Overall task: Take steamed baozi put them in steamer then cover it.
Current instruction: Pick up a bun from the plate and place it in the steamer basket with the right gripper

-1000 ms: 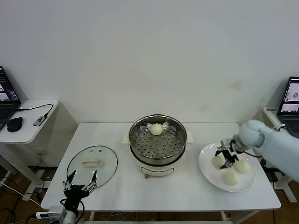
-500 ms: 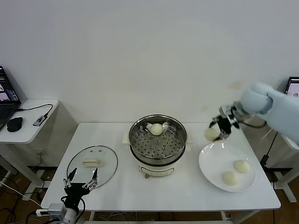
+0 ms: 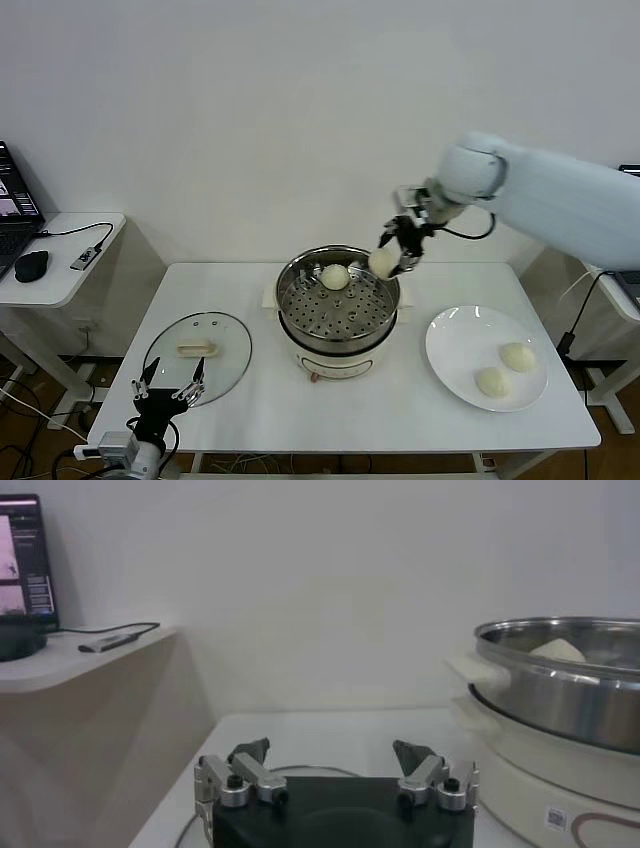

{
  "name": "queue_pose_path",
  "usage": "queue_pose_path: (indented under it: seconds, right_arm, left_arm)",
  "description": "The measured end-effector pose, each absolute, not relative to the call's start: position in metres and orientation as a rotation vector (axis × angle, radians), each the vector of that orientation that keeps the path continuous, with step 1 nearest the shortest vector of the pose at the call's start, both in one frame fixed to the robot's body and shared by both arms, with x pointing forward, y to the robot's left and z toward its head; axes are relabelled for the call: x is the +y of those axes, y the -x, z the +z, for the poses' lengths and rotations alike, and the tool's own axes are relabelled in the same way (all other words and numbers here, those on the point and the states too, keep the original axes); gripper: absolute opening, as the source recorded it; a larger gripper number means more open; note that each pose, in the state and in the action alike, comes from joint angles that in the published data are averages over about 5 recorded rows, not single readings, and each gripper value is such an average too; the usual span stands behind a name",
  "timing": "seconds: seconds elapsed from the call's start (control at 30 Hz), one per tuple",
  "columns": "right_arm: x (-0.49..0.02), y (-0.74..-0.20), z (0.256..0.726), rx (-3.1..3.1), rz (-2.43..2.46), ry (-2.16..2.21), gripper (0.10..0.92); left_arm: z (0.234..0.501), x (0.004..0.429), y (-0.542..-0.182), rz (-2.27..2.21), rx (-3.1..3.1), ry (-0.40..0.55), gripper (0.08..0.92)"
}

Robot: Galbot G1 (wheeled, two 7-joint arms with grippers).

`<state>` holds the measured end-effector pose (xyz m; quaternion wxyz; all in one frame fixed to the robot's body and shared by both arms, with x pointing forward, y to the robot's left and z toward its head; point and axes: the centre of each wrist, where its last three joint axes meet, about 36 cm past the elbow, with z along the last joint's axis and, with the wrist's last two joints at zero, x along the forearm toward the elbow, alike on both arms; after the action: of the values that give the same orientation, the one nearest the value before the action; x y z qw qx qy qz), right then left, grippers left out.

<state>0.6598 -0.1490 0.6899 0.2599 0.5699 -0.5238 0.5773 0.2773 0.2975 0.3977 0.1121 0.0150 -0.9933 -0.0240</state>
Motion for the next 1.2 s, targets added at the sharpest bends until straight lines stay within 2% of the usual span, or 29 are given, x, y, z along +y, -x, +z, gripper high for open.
queue_pose_path:
  seconds: [0.4, 0.97, 1.2]
  right_arm:
    - [-0.073, -0.677, 0.641, -1.356, 1.557, -1.606, 0.636]
    - [-0.030, -0.695, 0.589, -1.362, 1.509, -1.600, 0.649]
    - [-0.034, -0.698, 0.591, -1.342, 1.519, -1.589, 0.794]
  left_arm:
    - [0.398, 0.301, -0.277, -0.070, -2.915, -0.057, 0.823]
    - [0.394, 0.303, -0.281, -0.072, -2.911, -0.051, 0.823]
    - [0.393, 0.303, -0.281, -0.072, -2.909, -0.052, 0.823]
